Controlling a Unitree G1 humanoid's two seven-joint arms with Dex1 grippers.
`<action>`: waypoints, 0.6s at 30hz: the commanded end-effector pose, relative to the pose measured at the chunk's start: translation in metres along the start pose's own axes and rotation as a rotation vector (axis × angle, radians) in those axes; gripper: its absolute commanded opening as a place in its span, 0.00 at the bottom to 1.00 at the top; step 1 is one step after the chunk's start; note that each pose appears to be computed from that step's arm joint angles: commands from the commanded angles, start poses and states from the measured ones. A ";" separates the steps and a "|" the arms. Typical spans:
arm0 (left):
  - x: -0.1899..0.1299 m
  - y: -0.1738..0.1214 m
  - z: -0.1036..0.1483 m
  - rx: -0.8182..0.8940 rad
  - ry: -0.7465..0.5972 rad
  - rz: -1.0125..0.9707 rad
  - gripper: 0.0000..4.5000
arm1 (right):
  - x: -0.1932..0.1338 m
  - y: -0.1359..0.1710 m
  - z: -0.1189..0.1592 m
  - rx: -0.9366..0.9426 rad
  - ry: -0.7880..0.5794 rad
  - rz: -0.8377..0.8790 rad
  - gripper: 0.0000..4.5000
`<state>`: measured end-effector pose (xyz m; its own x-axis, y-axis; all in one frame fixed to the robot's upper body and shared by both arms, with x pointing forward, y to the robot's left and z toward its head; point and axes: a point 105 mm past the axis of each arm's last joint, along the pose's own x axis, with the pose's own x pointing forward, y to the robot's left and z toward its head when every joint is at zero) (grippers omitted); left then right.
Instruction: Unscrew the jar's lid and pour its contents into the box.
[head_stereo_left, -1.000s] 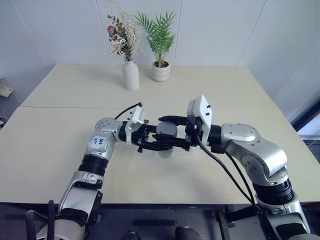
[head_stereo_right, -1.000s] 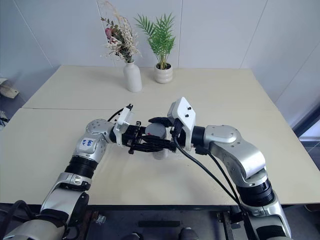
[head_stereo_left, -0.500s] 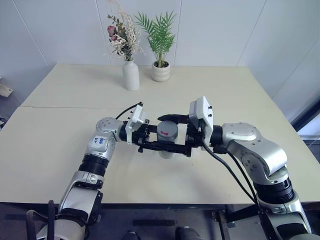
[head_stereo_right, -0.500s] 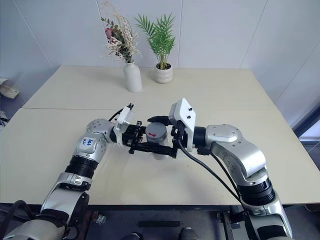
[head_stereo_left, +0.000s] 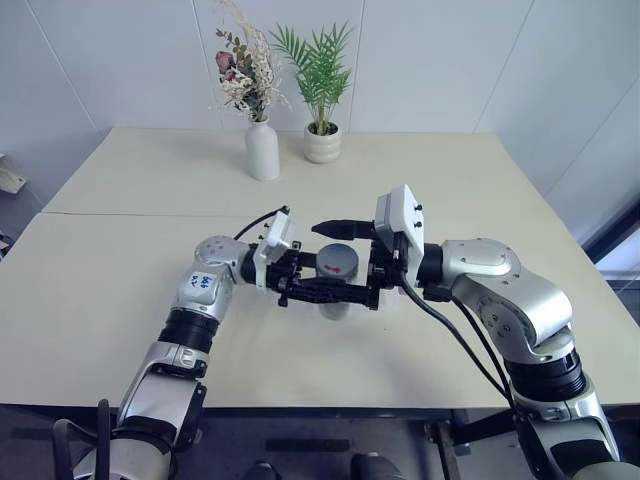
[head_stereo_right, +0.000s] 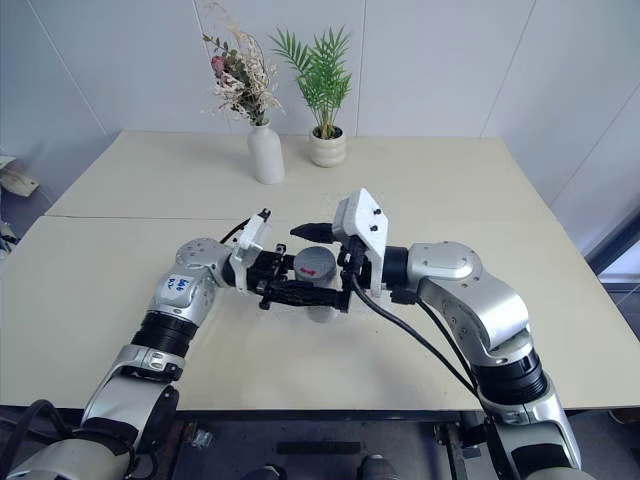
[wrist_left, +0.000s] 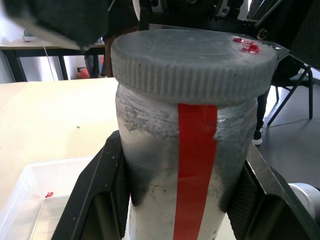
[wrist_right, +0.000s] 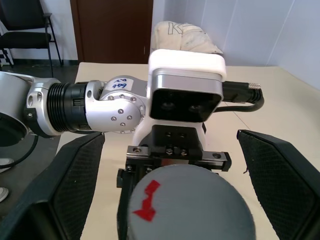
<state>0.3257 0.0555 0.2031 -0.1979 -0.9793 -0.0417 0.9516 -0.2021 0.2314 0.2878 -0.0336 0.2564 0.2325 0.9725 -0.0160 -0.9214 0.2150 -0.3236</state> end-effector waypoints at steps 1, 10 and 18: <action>0.002 -0.002 0.007 0.048 0.006 -0.027 0.46 | -0.001 -0.001 0.012 -0.056 -0.017 0.000 0.99; 0.003 -0.003 0.008 0.067 -0.001 -0.032 0.46 | 0.008 -0.004 0.008 -0.050 -0.012 -0.015 0.99; -0.001 -0.005 0.008 0.060 -0.023 -0.030 0.46 | 0.001 -0.012 0.006 -0.061 0.011 -0.048 0.99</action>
<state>0.3240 0.0536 0.2024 -0.2053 -0.9774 -0.0501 0.9435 -0.2112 0.2552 0.2974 -0.0296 0.2539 0.2626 0.9644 -0.0329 -0.9133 0.2374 -0.3311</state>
